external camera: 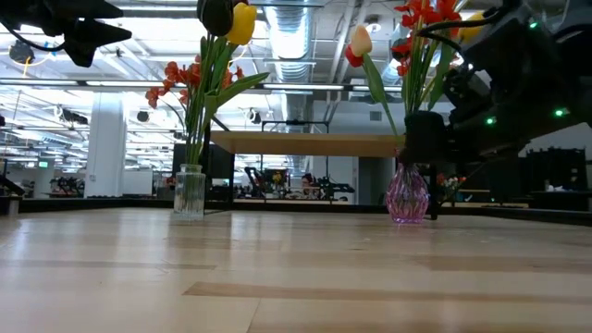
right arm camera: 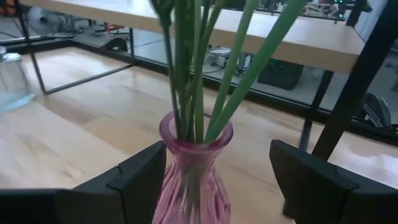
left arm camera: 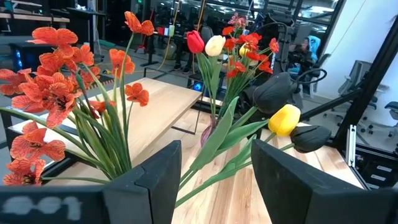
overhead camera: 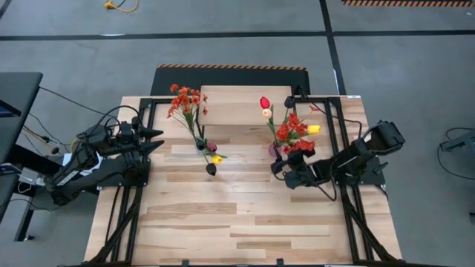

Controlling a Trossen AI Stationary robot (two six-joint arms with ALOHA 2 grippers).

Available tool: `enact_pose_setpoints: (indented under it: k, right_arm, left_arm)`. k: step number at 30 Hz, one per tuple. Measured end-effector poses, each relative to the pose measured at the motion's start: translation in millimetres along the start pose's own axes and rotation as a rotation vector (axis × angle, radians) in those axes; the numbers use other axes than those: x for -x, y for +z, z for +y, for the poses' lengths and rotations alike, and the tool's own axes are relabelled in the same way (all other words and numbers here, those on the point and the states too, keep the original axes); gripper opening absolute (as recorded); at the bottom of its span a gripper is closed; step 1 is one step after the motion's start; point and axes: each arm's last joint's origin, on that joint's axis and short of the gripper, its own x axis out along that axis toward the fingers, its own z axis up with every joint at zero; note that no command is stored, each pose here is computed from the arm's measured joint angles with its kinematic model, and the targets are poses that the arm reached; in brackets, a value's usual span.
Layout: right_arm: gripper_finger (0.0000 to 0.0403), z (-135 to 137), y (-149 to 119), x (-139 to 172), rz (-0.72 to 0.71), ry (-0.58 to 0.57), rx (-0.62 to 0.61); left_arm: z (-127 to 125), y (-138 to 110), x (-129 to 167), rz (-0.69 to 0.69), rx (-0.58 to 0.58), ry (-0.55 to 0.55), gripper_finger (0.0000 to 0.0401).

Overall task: Pick and place flowers into a vace then onto a shelf
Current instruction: Put the purple vase with the flowers on the shelf

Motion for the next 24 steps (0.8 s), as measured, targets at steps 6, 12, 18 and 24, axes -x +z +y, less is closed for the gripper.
enact_pose_setpoints:
  k: [6, 12, 18, 24]
  right_arm:
    - [0.0279, -1, 2, -5, -0.002, -0.019, -0.026]
    - [0.0279, -3, 3, -11, 0.019, -0.019, -0.032]
    - [0.0279, -3, 4, -15, 0.039, 0.002, -0.007]
    - [0.0279, -3, 6, -17, 0.036, -0.003, 0.008]
  left_arm:
    - [0, 0, 0, 0.000, 0.000, 0.000, 0.0183]
    - [0, 0, 0, 0.000, 0.000, 0.000, 0.0183]
    - [0, 0, 0, 0.000, 0.000, 0.000, 0.0183]
    - [0, 0, 0, 0.000, 0.000, 0.000, 0.0183]
